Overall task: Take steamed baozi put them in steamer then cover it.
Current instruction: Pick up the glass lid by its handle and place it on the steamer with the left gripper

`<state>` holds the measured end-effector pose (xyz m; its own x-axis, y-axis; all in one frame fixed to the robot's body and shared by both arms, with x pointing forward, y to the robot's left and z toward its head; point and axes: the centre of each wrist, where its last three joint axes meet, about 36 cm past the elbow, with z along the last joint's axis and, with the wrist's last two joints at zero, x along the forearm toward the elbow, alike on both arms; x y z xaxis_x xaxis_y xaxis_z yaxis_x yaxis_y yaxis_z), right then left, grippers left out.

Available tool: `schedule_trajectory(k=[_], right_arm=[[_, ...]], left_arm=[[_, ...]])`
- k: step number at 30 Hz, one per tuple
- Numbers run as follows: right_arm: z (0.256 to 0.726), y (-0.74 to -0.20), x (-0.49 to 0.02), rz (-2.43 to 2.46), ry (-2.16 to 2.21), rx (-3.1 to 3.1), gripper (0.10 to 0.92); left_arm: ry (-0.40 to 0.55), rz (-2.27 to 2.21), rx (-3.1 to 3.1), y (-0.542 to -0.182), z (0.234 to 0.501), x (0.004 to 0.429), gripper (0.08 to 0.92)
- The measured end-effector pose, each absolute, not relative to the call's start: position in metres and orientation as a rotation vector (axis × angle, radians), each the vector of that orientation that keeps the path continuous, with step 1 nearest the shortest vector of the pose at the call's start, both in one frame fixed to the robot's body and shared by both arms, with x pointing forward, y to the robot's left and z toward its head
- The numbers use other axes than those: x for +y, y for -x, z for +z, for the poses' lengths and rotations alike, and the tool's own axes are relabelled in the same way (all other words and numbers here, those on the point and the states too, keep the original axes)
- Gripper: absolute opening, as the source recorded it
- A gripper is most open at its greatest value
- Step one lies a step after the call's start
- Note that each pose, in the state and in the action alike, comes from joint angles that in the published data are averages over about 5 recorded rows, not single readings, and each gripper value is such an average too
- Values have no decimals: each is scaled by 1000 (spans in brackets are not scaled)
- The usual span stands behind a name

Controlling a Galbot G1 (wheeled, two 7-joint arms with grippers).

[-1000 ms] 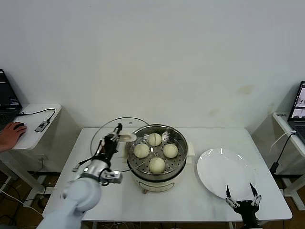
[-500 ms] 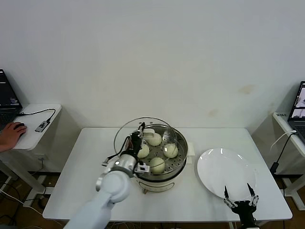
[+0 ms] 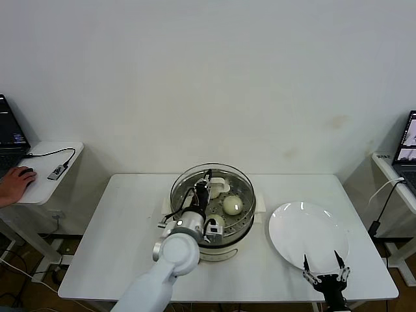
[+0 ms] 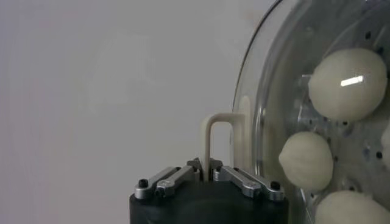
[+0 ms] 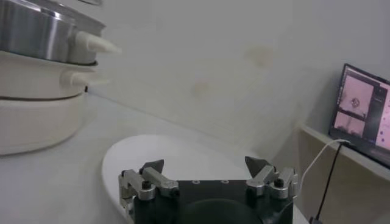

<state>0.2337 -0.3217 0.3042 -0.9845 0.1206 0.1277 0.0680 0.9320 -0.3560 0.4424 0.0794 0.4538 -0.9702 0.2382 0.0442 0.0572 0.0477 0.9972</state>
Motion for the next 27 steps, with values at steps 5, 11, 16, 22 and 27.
schedule_trajectory(k=[5,11,16,22,27], right_arm=[[302,-234,-321,534,139,-2942,823],[301,-234,-318,534,127,-2941,823],[300,-234,-318,535,124,-2941,823],[299,-233,-318,537,121,-2940,823],[298,-233,-318,537,119,-2939,823]], left_arm=[[-309,2067,2174,-440,450,77,146],[-323,2074,2182,-436,444,74,146],[-330,2083,2186,-436,438,73,146],[-329,2088,2186,-438,435,72,146],[-330,2087,2187,-438,433,70,146]])
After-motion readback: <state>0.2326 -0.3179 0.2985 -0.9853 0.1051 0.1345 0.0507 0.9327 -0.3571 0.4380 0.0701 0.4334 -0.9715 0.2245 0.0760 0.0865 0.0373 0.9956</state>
